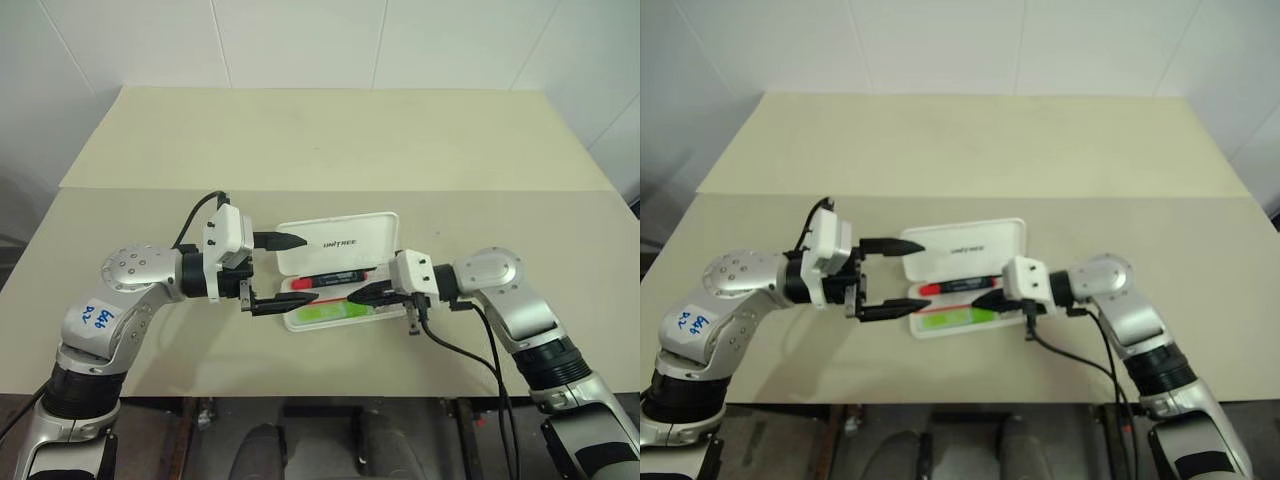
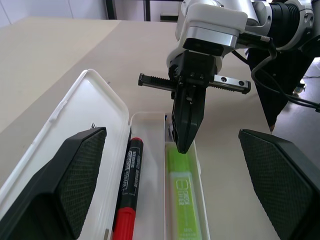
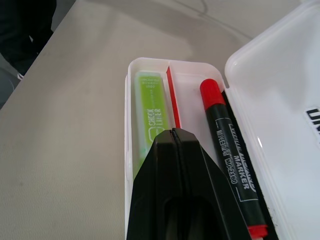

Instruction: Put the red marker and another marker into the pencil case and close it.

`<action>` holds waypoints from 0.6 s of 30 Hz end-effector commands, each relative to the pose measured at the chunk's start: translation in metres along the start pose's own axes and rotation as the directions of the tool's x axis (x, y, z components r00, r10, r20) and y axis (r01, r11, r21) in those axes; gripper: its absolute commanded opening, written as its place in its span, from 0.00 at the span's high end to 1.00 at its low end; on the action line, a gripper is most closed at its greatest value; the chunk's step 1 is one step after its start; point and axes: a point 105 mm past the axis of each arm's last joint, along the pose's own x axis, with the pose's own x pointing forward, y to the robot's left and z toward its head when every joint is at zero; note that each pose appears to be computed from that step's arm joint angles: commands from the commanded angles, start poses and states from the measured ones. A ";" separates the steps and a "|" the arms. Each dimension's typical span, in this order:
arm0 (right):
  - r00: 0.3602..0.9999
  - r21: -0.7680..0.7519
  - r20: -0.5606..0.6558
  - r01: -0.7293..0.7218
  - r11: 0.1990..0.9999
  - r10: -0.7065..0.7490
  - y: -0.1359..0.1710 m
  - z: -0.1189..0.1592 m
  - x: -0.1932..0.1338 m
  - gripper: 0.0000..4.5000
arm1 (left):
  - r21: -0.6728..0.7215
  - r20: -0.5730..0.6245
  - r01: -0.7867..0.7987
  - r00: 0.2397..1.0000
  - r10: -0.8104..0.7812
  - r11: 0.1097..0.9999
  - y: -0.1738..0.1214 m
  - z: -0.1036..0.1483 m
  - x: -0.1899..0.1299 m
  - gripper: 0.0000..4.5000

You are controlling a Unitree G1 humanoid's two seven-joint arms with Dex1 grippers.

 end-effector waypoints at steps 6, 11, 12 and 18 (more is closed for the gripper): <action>1.000 -0.039 -0.017 0.012 0.999 -0.013 -0.004 0.003 -0.019 0.99 | 0.044 0.018 0.001 1.000 -0.002 0.999 -0.004 0.011 -0.001 0.00; 0.999 -0.042 -0.039 0.018 0.999 -0.019 -0.004 -0.001 -0.023 0.99 | 0.046 0.024 0.005 1.000 -0.006 0.999 -0.003 0.011 0.000 0.00; 0.999 -0.043 -0.043 0.018 0.999 -0.020 -0.003 -0.002 -0.024 0.99 | 0.047 0.025 0.007 1.000 -0.008 0.999 -0.003 0.012 0.001 0.00; 0.998 -0.057 -0.067 0.013 0.998 -0.016 -0.002 -0.006 -0.021 0.99 | 0.049 0.026 0.009 1.000 -0.011 0.999 -0.003 0.012 0.001 0.00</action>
